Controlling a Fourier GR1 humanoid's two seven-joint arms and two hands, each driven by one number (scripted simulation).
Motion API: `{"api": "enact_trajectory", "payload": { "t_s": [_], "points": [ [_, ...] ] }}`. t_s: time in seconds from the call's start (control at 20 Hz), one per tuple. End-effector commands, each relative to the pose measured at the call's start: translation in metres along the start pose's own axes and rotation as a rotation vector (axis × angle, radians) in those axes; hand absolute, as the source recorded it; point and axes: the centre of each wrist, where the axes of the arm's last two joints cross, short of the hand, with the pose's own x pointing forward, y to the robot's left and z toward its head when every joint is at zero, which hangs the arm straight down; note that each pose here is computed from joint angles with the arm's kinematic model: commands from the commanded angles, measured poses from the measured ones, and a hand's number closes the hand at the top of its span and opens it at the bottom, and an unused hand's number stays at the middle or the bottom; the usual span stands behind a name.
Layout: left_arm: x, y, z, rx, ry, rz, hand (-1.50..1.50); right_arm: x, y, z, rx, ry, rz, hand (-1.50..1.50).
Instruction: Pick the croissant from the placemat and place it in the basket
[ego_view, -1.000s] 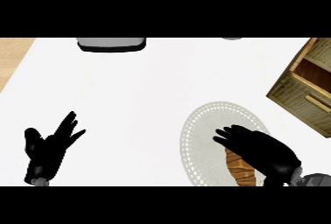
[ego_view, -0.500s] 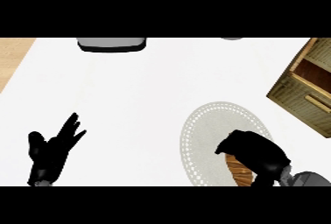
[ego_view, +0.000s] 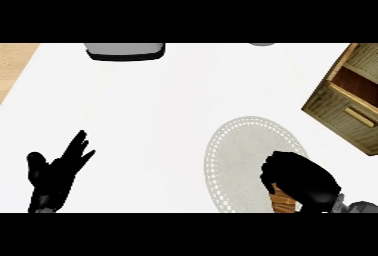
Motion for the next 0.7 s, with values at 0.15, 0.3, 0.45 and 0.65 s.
{"api": "enact_trajectory", "payload": {
  "t_s": [0.15,0.3,0.45,0.65],
  "points": [
    [-0.046,0.004,0.026,0.074,0.194,0.021,0.00,-0.020,0.002,0.094,0.075,-0.164,0.071,1.50],
    [-0.050,0.014,0.027,0.071,0.203,0.036,0.00,-0.033,0.000,0.120,0.009,-0.176,0.116,1.50],
    [-0.045,0.018,0.037,0.095,0.205,0.023,0.00,-0.051,0.000,0.146,-0.086,-0.171,0.081,1.50],
    [-0.048,0.013,0.037,0.096,0.187,0.041,0.00,-0.053,0.005,0.158,-0.224,-0.216,-0.216,1.50]
  ]
}}
